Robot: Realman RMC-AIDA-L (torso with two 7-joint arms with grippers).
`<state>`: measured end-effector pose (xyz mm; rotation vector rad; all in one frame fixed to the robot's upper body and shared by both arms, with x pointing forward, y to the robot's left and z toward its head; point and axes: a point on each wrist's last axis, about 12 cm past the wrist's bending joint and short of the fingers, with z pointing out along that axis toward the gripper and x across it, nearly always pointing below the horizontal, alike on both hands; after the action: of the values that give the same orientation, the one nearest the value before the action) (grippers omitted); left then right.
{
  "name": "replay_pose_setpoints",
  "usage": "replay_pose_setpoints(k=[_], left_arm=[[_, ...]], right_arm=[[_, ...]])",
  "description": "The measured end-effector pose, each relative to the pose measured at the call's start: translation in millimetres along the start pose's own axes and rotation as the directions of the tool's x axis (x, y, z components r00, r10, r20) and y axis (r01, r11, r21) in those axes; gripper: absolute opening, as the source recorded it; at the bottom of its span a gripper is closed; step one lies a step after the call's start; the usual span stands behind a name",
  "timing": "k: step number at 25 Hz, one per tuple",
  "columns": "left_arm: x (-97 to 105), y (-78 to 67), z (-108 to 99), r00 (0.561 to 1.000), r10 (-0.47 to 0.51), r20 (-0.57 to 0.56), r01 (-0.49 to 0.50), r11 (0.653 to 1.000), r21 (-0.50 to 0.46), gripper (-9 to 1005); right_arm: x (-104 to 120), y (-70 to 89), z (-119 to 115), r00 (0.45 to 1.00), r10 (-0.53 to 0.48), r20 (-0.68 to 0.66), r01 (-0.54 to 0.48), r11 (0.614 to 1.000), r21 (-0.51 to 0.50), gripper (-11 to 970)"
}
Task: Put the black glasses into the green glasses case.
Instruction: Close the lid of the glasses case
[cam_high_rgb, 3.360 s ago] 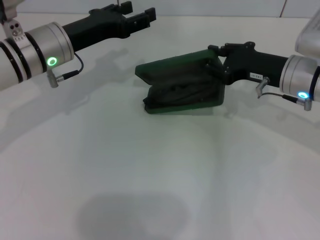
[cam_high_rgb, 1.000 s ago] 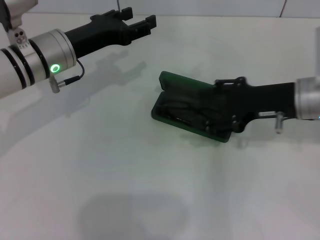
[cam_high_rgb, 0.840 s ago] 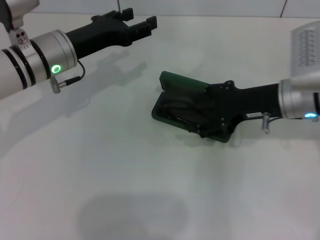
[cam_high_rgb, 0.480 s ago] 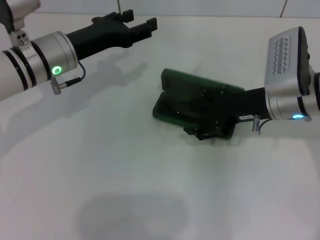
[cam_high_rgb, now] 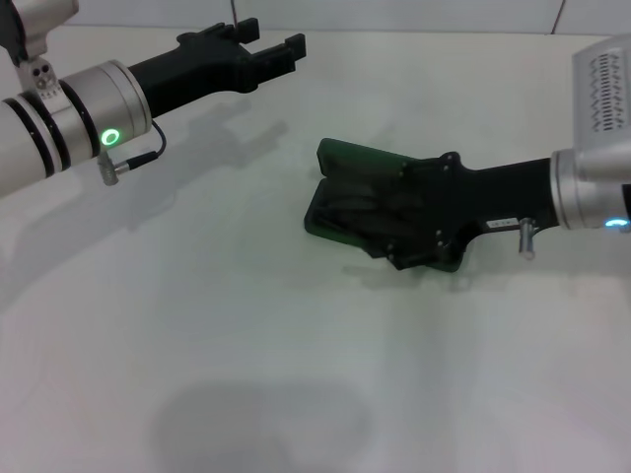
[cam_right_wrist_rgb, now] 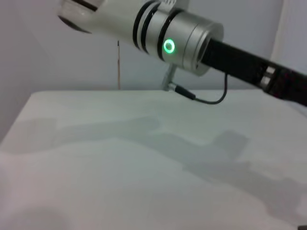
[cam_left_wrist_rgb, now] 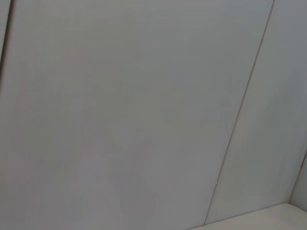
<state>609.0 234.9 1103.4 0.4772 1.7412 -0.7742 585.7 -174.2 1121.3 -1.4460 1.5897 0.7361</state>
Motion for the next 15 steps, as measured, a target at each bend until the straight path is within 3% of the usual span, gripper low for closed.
replay_pose_setpoints(k=[5, 9, 12, 15], left_arm=[[0, 1.3, -1, 1.000, 0.002, -0.003, -0.002, 1.000, -0.006, 789], [1, 2.7, -2, 1.000, -0.003, -0.027, 0.003, 1.000, -0.006, 788], [2, 1.5, -1, 0.997, -0.010, -0.075, 0.011, 1.000, 0.012, 788], [1, -4.0, 8, 0.989, -0.003, -0.147, 0.010, 0.999, 0.050, 788]], right_arm=[[2, 1.0, -7, 1.000, 0.000, 0.008, 0.000, 1.000, 0.018, 752], [2, -2.8, -36, 0.997, 0.024, 0.076, -0.029, 0.997, 0.069, 752], [12, -9.2, -69, 0.988, 0.067, 0.140, -0.092, 0.979, 0.182, 752], [29, -16.1, -99, 0.962, 0.133, 0.239, -0.211, 0.919, 0.335, 752]])
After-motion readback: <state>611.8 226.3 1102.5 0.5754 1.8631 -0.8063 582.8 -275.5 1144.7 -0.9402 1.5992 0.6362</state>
